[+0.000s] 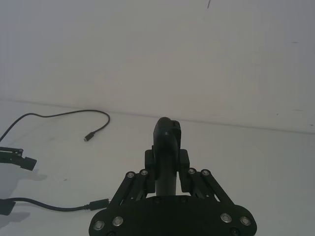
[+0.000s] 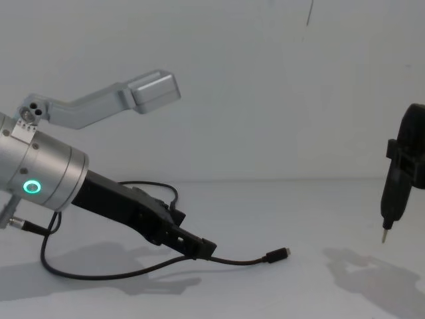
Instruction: Pick up the data cable with the one hand.
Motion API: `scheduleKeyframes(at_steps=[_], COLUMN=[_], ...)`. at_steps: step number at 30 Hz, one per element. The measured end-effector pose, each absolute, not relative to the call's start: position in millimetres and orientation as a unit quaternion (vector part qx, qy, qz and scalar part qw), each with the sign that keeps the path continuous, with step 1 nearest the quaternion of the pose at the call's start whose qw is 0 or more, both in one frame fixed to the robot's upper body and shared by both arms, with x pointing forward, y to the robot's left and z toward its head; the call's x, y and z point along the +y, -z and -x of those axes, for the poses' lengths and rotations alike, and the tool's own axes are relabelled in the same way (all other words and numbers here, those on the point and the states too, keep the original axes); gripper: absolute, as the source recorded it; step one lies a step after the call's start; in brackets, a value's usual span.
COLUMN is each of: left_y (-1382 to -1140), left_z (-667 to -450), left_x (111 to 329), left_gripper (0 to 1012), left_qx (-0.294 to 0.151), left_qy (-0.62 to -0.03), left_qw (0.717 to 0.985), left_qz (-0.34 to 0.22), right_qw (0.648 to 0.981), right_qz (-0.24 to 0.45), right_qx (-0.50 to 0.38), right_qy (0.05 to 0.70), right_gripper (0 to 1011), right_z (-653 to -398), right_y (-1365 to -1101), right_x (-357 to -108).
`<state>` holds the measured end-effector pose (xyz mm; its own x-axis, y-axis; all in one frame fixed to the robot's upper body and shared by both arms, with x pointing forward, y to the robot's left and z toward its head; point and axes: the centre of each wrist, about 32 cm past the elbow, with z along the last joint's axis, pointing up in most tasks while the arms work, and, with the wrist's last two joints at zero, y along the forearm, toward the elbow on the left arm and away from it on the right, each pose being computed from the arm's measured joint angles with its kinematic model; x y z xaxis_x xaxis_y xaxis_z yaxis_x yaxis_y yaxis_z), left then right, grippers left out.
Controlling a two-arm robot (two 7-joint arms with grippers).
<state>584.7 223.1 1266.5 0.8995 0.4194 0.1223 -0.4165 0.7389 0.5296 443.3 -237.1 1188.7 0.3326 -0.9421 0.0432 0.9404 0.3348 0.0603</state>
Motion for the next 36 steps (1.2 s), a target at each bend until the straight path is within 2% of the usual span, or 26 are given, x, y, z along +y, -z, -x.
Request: scheduleKeyframes(at_steps=[36], left_y=[-1249.4], left_z=[-599.6], left_x=[217.6], left_gripper=[1001], left_qx=[0.020], left_qy=[-0.223], left_qw=[0.929], left_qz=[-0.296], right_qw=[0.816], right_qz=[-0.012], right_qx=[-0.035], right_qy=[0.577], right_gripper=[263], right_z=[-443.3], right_y=[-1188.7], right_x=[-237.1])
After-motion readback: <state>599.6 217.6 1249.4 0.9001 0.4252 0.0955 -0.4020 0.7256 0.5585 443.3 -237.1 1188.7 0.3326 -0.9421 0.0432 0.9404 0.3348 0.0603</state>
